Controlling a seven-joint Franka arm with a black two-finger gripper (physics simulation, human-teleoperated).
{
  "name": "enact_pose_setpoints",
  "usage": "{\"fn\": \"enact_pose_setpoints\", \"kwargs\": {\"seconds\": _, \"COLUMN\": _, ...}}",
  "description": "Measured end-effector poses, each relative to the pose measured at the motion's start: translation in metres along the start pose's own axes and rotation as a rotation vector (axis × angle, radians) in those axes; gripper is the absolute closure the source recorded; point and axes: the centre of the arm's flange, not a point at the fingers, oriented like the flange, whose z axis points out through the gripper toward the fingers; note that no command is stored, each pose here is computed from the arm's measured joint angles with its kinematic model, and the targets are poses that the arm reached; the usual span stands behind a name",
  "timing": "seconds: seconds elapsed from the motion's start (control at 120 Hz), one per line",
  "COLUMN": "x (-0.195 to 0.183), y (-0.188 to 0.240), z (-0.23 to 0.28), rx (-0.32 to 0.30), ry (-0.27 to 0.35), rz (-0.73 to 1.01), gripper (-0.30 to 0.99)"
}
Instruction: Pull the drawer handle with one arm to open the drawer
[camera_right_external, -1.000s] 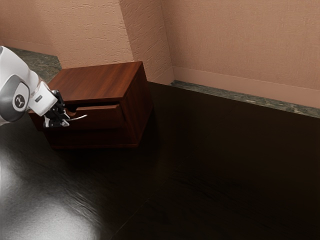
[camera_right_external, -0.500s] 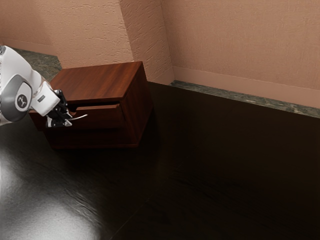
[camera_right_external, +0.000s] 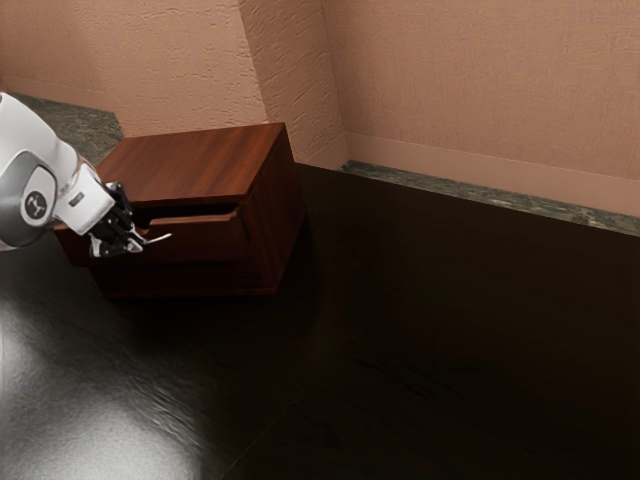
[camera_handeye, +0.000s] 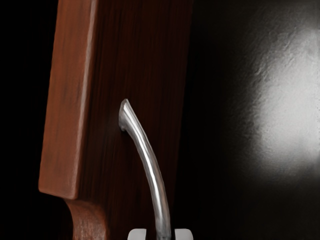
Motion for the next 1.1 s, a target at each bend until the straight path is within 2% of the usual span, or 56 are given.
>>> {"fn": "enact_pose_setpoints", "kwargs": {"seconds": 1.1, "x": -0.009, "y": 0.058, "z": -0.029, "rx": -0.008, "ry": 0.066, "rz": -0.006, "gripper": 0.75}}
